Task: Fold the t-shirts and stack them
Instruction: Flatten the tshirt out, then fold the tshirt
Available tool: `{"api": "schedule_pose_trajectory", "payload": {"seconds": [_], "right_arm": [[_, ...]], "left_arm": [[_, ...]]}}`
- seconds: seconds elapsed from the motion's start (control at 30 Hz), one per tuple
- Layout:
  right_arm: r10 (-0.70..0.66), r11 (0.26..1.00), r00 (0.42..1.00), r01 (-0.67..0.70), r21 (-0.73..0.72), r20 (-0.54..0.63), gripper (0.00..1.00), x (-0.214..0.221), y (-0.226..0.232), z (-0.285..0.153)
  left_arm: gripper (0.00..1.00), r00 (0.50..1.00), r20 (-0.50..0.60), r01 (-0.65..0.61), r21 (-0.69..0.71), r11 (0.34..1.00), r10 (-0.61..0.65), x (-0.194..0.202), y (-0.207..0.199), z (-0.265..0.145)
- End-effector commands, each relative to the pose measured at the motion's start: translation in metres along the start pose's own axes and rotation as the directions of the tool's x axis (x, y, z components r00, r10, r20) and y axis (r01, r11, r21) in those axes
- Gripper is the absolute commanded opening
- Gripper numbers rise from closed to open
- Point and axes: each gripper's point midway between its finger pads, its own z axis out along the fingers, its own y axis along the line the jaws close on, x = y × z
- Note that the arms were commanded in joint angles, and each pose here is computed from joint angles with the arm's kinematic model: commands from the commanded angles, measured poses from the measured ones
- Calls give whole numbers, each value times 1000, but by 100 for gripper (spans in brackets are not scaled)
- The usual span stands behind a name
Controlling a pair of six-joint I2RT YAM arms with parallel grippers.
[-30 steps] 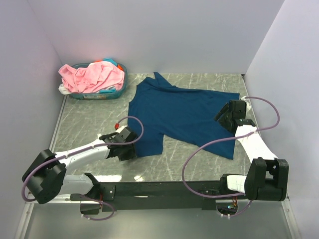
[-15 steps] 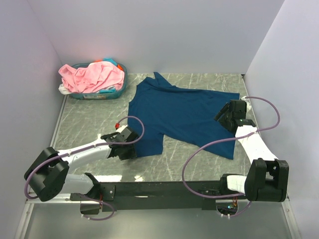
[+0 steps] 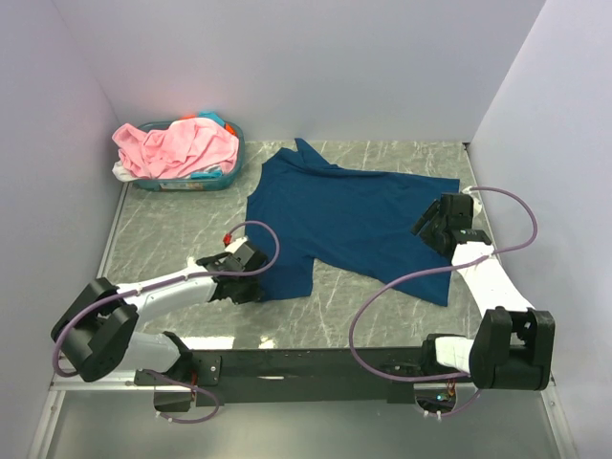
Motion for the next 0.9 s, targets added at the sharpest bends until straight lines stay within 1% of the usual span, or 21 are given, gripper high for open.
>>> {"api": "schedule_pose_trajectory", "payload": {"seconds": [0.0,0.13,0.23,0.3,0.37,0.4,0.47,0.6,0.63,0.77,0.87], "right_arm": [[-18,999,1000,18,41,-3,73,8,-15,-11],[21,989,997,-10,150,-69,73,27,-45,-16],[52,965,990,-16,263,-130,73,45,-73,-28],[95,945,985,-44,324,-145,73,52,-90,-33],[108,940,982,-50,338,-155,73,52,-92,-37],[143,935,979,-86,345,-145,73,47,-91,-39],[178,927,966,-101,362,-188,72,54,-93,-39],[259,895,920,-115,432,-293,71,87,-105,-38],[278,895,909,-128,427,-311,71,94,-103,-36],[333,884,879,-165,438,-341,69,117,-106,-32],[342,875,875,-162,457,-343,69,119,-108,-32]], "left_arm": [[0,1000,8,-16,-17,1000,16,-6,0,4],[0,999,29,27,-14,1000,-27,-21,4,1],[0,998,45,45,7,999,-46,-28,5,-3],[0,997,48,55,15,998,-55,-29,6,-5],[0,997,52,58,24,998,-60,-30,7,-8],[0,997,53,60,30,998,-62,-30,6,-9],[0,996,48,67,37,997,-69,-28,8,-10],[0,995,36,87,39,995,-88,-27,13,-13],[0,994,37,102,40,994,-104,-27,17,-13],[0,989,48,141,44,989,-143,-33,27,-13],[0,984,57,165,52,985,-167,-40,32,-14]]}}
